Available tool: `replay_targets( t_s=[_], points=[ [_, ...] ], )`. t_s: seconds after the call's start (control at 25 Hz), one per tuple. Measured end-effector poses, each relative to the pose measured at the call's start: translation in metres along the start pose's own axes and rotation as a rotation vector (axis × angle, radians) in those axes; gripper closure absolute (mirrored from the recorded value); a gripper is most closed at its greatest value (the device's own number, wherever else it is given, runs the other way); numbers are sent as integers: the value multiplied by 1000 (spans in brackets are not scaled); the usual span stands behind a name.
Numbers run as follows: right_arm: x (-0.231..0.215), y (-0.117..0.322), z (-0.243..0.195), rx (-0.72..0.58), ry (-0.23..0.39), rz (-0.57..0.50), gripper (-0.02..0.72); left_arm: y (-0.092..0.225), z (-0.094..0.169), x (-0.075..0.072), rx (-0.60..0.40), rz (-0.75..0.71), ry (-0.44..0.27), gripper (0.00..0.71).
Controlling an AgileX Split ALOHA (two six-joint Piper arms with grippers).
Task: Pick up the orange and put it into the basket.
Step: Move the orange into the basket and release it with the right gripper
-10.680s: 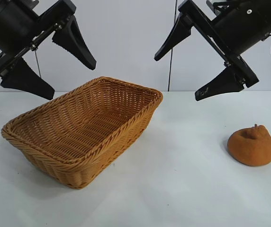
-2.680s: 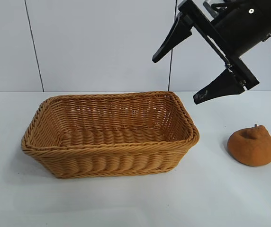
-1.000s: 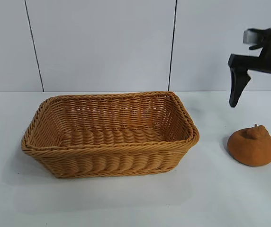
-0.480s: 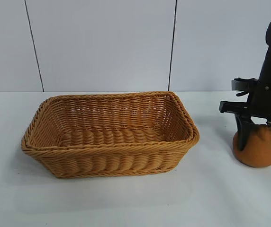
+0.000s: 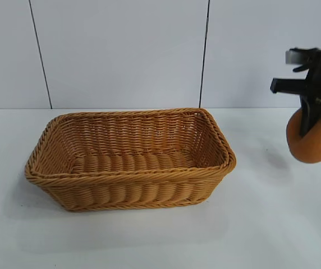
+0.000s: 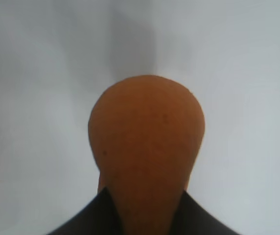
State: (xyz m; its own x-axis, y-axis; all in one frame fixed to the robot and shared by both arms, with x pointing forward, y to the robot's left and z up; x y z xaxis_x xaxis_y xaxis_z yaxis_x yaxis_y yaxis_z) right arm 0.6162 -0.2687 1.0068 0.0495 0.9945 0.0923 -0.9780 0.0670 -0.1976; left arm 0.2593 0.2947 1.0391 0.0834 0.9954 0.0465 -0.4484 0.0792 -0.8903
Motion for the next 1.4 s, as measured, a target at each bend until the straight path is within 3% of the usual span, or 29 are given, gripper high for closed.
replay_targets(
  t_s=[0.16,0.4,0.88,1.16,1.4],
  points=[
    [5,1,9,-19,-40,-14,641,0,0,0,0,0,0,56],
    [43,1,11,-41,-215,-28,641,0,0,0,0,0,0,56],
    [201,47,17,-164,-395,262,641,0,0,0,0,0,0,56],
    [219,56,7,-185,-365,303,641,0,0,0,0,0,0,56],
    [224,53,-48,-113,-321,283,641,0,0,0,0,0,0,56]
  ],
)
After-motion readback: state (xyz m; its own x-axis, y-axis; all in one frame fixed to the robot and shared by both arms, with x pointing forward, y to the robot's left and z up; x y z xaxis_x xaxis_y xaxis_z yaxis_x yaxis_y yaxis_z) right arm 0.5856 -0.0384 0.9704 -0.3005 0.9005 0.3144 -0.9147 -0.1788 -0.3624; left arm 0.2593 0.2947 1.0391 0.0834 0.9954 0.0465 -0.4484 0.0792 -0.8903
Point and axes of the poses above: a point on each arm's last joint axis where the gripper is mounted, z pointing back along that axis away from the gripper, x along the wrist's bending axis when the last joint is at zero, y = z × x, the point moved 3 cm from there along -z, pointing out along that axis toward the gripper, and after that the axes turned 4 degrees about -z, right-handed, at the moved point
